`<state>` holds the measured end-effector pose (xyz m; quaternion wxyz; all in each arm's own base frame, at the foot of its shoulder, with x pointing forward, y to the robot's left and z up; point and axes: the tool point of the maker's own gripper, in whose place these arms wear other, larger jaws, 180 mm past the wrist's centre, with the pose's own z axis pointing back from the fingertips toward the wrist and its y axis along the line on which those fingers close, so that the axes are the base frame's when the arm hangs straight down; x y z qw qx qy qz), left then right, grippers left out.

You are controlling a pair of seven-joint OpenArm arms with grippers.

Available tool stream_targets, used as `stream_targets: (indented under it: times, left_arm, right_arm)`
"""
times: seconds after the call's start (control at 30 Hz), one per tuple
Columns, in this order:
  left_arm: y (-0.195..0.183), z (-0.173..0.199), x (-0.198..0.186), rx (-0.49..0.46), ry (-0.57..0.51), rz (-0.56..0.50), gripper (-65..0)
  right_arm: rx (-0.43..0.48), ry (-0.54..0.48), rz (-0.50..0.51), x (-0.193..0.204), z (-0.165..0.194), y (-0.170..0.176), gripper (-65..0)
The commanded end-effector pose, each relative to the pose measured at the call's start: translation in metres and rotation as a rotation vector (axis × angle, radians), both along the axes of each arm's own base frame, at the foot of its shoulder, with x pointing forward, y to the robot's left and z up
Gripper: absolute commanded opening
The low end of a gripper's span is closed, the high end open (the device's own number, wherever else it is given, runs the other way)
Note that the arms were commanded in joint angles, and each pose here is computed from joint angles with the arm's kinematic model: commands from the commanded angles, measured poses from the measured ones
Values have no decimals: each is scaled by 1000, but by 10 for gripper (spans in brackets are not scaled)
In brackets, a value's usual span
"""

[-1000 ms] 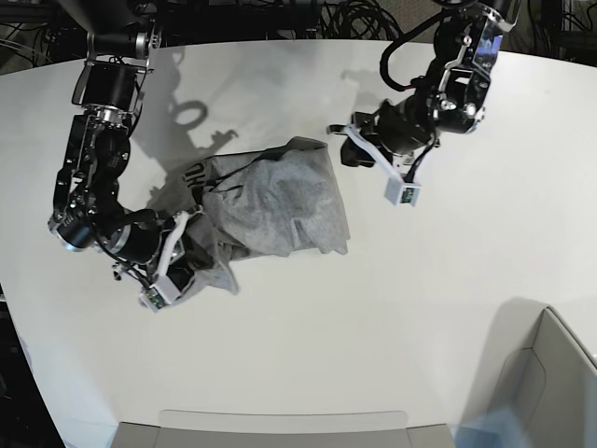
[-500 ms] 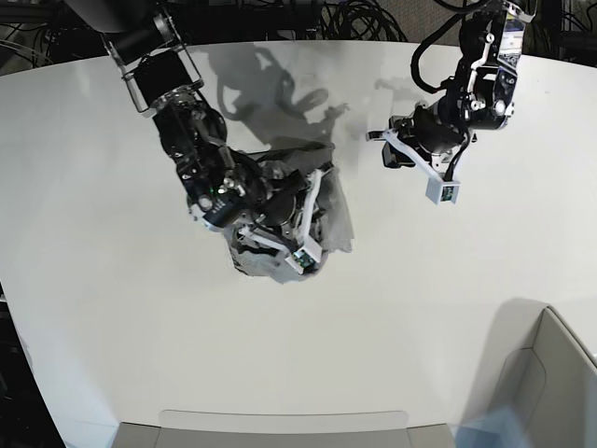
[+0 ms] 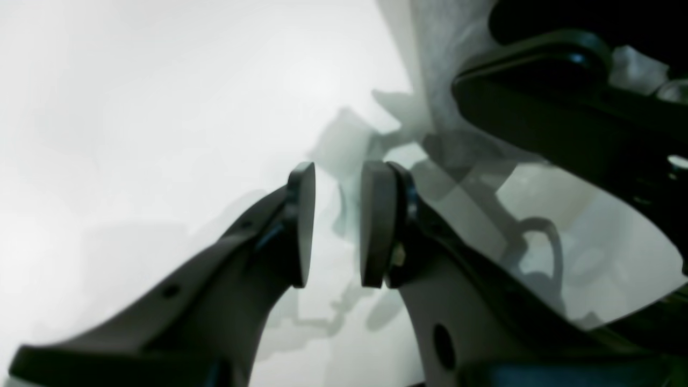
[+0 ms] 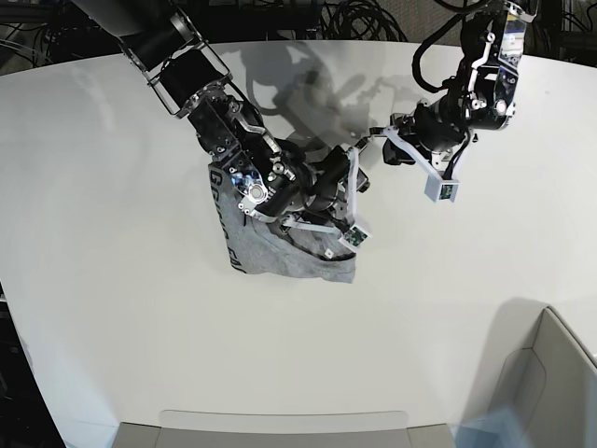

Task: Fold the T-shirt properly
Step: 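Fold the bundle over with the right gripper toward the left gripper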

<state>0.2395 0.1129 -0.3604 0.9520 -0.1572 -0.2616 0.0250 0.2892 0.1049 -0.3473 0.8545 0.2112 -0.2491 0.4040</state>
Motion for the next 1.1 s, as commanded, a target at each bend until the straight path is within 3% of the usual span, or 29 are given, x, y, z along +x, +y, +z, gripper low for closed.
stream_targets:
  times: [0.0, 0.13, 0.2, 0.3, 0.4, 0.57, 0.67, 0.8, 0.93, 1.07]
  left_arm:
    - [1, 11, 10, -7, -50, 10, -495]
    - [2, 11, 11, -6, -52, 12, -495]
    - [2, 11, 11, -5, -53, 12, -495]
    - [1, 11, 11, -7, -54, 12, -495]
    - [-1, 11, 11, -9, -56, 10, -495]
    - [-1, 12, 12, -9, -59, 10, -495]
    - [-1, 12, 12, -9, -61, 11, -495]
    - [-1, 19, 22, -9, -85, 9, -495]
    - [-2, 20, 23, -11, -88, 7, -495]
    - [-1, 20, 23, -10, -89, 10, -495]
  right_arm:
    - [48, -34, 28, 2, 16, 14, -416]
    - [116, -106, 61, -8, 45, 24, -416]
    - [187, -198, 7, 6, 82, 13, -416]
    - [241, -291, -148, 39, 117, -31, -434]
    - [159, -279, -266, 60, 110, -83, -517]
    - [52, -143, -403, 67, 68, -138, -610]
    - [3, -36, -395, 59, 32, -141, -621]
    - [-79, 60, -226, 28, -7, -99, -621]
    - [-78, 69, -41, -7, -11, -40, -621]
    - [-47, 36, -35, -1, 3, -31, -621]
